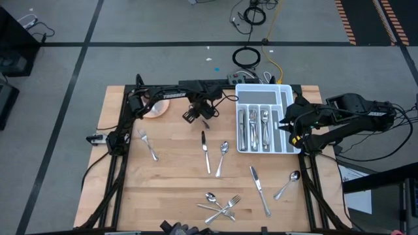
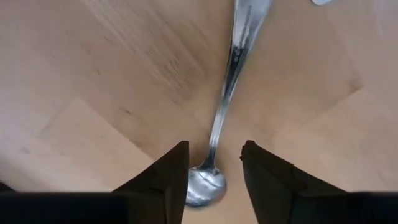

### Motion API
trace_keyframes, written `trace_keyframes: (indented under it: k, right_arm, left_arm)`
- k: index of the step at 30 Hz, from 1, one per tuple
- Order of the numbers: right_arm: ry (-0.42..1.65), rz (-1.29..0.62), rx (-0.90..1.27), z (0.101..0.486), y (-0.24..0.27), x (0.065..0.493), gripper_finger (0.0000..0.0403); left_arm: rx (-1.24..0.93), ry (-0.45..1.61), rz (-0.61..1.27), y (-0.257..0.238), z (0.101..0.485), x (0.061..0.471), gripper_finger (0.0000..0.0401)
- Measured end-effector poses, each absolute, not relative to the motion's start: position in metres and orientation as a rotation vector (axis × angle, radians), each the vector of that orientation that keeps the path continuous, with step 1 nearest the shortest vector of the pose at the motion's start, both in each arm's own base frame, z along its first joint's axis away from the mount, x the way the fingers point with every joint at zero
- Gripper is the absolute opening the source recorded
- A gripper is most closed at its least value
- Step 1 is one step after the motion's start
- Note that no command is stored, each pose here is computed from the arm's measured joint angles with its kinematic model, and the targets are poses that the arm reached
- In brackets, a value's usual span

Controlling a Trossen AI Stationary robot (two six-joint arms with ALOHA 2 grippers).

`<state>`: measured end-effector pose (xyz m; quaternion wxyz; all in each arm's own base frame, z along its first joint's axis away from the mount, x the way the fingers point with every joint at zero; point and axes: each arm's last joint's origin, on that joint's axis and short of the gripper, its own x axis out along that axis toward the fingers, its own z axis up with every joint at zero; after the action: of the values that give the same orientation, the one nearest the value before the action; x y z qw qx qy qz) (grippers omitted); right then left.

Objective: Sort silverware
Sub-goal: Put the silver spoon into the white cutlery tray

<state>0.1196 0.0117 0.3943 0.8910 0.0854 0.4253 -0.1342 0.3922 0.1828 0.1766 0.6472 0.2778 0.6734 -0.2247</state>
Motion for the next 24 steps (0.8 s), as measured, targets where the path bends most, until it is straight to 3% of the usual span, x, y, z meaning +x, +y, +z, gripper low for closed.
trace_keyframes:
  k: [12, 24]
  right_arm:
    - [0.873, -0.282, 0.184, 0.395, 0.012, 0.120, 0.0100]
    - [0.853, -0.280, 0.189, 0.396, 0.012, 0.122, 0.0100]
  left_arm:
    - [0.595, 1.505, -0.522, 0.188, 0.171, 0.392, 0.0199]
    - [0.551, 1.536, -0.532, 0.198, 0.159, 0.380, 0.0204]
